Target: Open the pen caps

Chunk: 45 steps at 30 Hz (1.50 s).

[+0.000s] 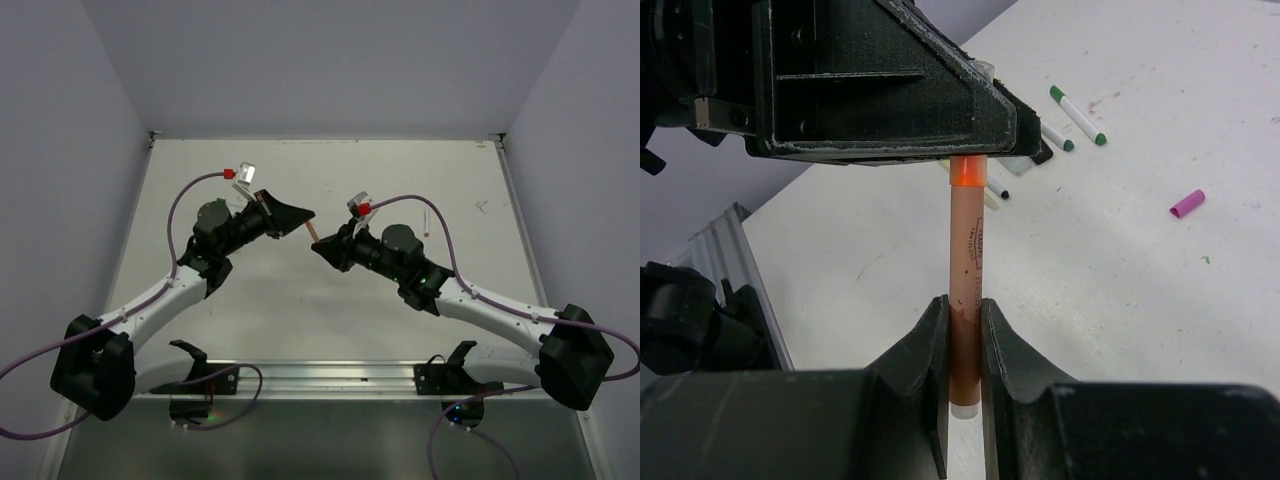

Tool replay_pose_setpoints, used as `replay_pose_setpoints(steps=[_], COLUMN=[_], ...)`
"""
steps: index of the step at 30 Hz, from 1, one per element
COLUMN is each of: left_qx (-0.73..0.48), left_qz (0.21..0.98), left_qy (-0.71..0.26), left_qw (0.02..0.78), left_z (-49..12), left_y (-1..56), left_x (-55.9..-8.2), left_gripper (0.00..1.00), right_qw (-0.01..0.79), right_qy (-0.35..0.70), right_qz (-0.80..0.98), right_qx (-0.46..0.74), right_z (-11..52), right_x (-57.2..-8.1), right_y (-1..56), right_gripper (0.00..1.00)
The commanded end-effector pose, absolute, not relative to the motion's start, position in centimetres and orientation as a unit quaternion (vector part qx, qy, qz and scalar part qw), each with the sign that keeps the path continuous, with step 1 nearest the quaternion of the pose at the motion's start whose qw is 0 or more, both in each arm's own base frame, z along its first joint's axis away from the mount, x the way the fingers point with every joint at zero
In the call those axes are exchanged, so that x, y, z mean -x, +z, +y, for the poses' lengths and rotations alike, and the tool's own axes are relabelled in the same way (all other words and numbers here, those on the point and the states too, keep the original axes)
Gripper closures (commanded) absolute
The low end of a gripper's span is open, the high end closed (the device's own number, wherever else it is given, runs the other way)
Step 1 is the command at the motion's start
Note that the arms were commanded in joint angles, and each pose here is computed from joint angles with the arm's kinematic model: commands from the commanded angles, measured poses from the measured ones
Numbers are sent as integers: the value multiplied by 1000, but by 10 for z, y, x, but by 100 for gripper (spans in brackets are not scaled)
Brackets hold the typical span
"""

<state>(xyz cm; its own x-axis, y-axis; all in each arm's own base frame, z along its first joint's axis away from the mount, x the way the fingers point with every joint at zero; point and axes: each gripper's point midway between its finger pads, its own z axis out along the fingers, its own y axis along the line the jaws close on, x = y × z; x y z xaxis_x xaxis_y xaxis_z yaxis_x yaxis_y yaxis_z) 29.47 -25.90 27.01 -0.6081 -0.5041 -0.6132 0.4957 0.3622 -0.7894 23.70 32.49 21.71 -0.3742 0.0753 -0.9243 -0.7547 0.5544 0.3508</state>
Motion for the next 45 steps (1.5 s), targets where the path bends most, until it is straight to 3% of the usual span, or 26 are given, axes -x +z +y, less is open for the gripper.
replay_pose_setpoints(steps=[1, 12, 15, 23, 31, 45], left_qx=[123, 169, 162, 111, 51, 8], left_qz=[494, 451, 476, 681, 856, 936], left_qy=[-515, -482, -469, -428, -272, -113], left_qw=[689, 732, 726, 584, 437, 334], left_z=[-160, -96, -96, -139, -177, -239], left_y=[420, 450, 450, 355, 234, 128], left_x=[-358, -372, -383, -430, -443, -455], left_gripper=[100, 100, 100, 100, 96, 95], right_qw=[345, 335, 340, 406, 415, 401], right_qy=[349, 345, 342, 245, 122, 14], right_qz=[825, 829, 829, 854, 899, 913], right_qx=[281, 287, 283, 212, 71, -66], right_z=[289, 286, 287, 270, 208, 106], right_x=[-184, -179, -183, -233, -307, -385], right_y=[108, 101, 106, 134, 131, 123], right_gripper=[100, 100, 100, 100, 100, 100])
